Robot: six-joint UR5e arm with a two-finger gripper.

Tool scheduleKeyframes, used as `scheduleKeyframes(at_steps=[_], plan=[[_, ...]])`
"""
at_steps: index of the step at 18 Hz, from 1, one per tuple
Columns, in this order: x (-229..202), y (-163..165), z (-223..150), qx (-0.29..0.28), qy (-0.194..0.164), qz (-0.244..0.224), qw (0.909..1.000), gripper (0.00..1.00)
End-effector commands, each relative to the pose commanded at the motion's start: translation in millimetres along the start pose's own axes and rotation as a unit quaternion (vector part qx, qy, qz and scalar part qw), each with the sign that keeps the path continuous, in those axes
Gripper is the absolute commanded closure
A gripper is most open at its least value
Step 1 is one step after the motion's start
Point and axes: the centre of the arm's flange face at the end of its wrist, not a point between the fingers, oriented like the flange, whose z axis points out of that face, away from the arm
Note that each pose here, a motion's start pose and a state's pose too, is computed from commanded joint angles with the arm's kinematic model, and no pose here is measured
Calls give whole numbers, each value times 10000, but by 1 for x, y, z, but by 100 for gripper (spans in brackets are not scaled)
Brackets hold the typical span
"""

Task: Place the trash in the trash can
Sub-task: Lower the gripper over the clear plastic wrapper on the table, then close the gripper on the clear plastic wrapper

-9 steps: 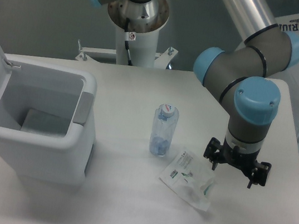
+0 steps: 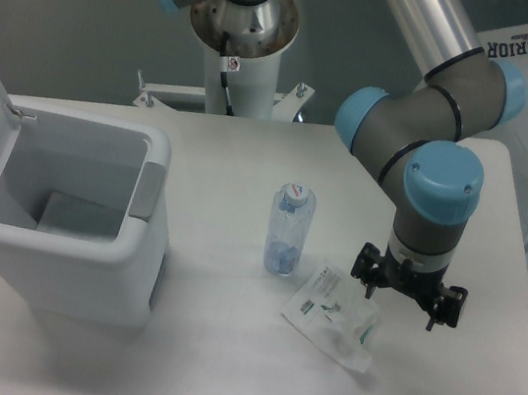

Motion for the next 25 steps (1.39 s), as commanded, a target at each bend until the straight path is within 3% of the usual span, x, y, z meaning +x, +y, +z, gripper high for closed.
scheduleKeyframes(at_steps=[4,7,12,17,22,25], plan=[[6,2,21,140,-210,-128,9996,0],[9,-1,35,155,-192,-511,9984,0],[25,-17,38,194,-119,-658,9976,0],[42,-30,22,447,133,-1338,9899,0],[57,-40,15,431,182,-2274,9727,0],[58,-39,20,347,158,-2315,9721,0]])
